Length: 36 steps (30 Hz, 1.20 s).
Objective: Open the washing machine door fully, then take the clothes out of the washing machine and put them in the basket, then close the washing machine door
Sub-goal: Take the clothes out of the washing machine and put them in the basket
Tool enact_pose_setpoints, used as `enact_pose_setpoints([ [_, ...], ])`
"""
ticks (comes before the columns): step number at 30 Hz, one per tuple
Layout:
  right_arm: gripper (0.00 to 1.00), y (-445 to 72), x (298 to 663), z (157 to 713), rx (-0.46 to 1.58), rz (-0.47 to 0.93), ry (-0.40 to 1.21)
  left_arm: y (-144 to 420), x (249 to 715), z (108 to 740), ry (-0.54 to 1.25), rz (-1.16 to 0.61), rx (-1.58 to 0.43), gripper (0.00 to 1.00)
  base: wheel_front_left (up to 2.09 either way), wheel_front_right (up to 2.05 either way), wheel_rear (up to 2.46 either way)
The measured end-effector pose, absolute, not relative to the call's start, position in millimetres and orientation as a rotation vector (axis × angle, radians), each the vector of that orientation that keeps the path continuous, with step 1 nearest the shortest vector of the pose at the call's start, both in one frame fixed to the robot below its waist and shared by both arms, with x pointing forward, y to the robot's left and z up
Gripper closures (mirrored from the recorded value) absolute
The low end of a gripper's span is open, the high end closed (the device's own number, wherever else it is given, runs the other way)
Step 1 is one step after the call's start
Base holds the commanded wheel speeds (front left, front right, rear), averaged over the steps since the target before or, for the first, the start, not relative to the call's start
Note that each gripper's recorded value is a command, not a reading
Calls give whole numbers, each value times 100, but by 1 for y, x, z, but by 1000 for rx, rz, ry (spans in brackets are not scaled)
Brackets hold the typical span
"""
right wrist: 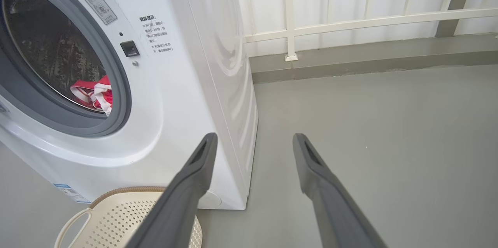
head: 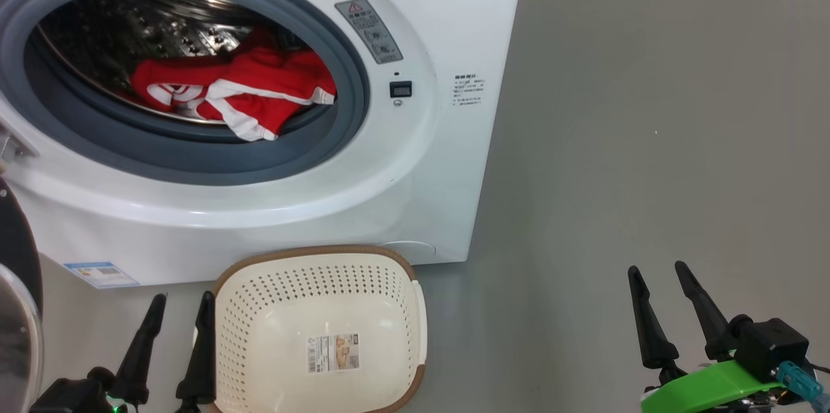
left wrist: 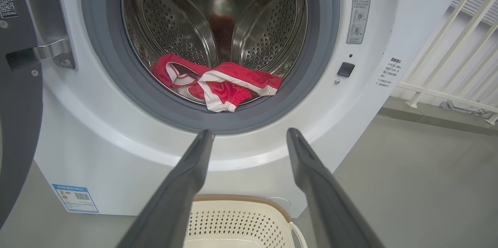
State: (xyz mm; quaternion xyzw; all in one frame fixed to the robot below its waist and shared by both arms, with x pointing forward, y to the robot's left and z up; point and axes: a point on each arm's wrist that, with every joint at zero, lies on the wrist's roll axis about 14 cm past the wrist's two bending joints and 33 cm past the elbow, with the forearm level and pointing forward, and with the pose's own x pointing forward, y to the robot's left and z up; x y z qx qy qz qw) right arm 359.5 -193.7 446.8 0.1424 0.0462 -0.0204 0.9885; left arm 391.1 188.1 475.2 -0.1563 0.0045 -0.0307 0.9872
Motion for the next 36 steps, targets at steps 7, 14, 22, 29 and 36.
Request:
enact_pose_setpoints([
  [7, 0, -192, 361, 449, 287, -36, 85, 189, 390, 474, 14, -59, -314, 0, 10, -10, 0],
  [14, 0, -191, 362, 448, 287, -33, 90, 186, 389, 471, 25, -66, -315, 0, 0, 0, 0],
  [22, 0, -188, 365, 439, 290, -28, 116, 175, 413, 466, 43, -111, -288, 0, 0, 0, 0],
  [29, 0, -184, 380, 436, 291, -15, 120, 167, 463, 476, 10, -139, -249, 0, 0, 0, 0],
  [36, 0, -184, 400, 426, 296, -17, 137, 150, 530, 488, -21, -186, -225, 0, 0, 0, 0],
])
